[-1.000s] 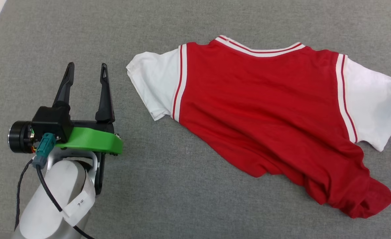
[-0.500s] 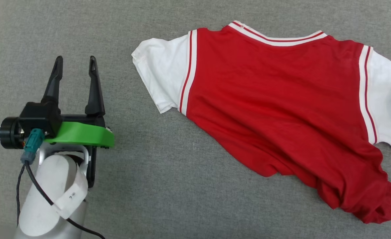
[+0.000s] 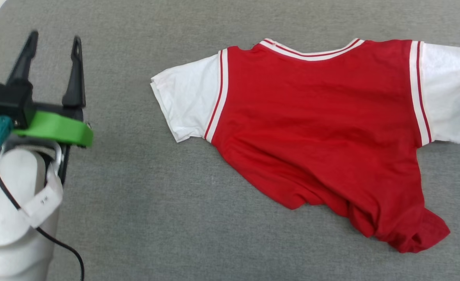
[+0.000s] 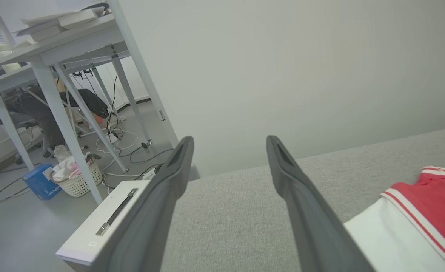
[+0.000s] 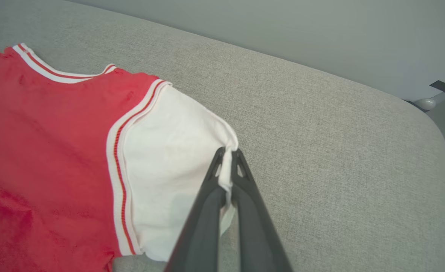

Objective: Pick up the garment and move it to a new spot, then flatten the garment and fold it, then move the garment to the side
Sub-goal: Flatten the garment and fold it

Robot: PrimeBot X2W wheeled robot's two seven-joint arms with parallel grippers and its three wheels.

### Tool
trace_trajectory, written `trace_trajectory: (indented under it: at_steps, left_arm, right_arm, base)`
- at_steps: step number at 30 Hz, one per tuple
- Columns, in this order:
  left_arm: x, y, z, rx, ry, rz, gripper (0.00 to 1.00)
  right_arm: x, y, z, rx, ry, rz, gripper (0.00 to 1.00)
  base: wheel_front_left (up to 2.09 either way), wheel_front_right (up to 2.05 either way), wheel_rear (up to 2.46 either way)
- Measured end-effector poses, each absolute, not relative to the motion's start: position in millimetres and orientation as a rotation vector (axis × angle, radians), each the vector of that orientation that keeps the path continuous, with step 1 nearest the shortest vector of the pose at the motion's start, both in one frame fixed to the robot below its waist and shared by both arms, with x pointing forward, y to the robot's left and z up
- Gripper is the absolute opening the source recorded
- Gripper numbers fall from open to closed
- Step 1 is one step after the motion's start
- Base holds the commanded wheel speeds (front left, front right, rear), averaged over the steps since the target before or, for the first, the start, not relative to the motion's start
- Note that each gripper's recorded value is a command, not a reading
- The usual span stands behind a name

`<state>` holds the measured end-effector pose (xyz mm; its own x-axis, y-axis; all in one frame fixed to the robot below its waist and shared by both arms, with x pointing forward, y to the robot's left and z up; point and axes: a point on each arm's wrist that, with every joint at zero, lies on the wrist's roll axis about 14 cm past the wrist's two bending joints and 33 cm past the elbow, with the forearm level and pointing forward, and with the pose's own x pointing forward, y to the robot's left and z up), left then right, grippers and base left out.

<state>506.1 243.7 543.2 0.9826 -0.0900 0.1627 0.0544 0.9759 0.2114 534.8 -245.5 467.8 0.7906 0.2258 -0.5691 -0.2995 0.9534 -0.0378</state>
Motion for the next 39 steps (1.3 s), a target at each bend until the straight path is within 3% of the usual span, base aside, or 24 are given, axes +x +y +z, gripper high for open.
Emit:
trace_trajectory:
  at_steps: [6,10,20,25,39]
  left_arm:
    - [542.8,210.3,574.9,0.312,-0.177,-0.210,1.00]
    - [565.8,186.1,574.6,0.319,-0.086,-0.286,1.00]
    - [577.5,128.4,492.4,0.312,0.555,-0.533,1.00]
    - [571.1,124.1,455.9,0.317,0.803,-0.573,1.00]
    - [563.0,134.9,363.2,0.371,1.139,-0.578,1.00]
  right_arm:
    - [514.6,-269.0,486.6,-0.137,0.544,0.245,0.00]
    - [505.2,-274.2,486.7,-0.137,0.541,0.237,0.00]
    - [502.4,-267.9,472.3,-0.123,0.560,0.248,0.00]
    - [503.0,-264.5,462.0,-0.116,0.581,0.254,0.00]
    - [505.6,-259.1,438.1,-0.107,0.622,0.259,0.00]
  base:
    - [0.00,0.00,0.00]
    - [0.00,0.00,0.00]
    - [0.00,0.00,0.00]
    - [0.00,0.00,0.00]
    - [0.00,0.00,0.00]
